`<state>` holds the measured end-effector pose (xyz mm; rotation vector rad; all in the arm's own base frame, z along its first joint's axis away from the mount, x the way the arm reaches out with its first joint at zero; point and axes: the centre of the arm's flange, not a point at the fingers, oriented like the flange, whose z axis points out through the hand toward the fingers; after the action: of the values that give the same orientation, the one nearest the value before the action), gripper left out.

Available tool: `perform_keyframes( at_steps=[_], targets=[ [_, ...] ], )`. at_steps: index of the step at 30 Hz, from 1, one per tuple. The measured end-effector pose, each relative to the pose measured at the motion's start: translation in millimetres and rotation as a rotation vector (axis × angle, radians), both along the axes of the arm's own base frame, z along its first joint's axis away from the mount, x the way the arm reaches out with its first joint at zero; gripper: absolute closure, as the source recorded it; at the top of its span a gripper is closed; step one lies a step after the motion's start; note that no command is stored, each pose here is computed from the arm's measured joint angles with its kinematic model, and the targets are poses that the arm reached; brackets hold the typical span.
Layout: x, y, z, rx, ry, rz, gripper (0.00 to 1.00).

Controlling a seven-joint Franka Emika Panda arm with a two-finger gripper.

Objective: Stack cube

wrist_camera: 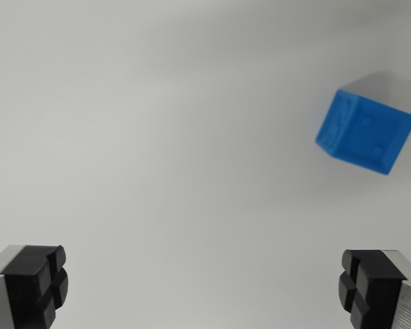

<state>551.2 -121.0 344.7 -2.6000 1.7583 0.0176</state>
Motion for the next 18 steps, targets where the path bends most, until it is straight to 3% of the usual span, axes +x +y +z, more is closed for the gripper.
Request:
perform_keyframes(
  at_steps=[18],
  targets=[
    [-17.8, -46.1, -47.0, -0.0043, -0.0003, -0.139, 0.00]
  ],
)
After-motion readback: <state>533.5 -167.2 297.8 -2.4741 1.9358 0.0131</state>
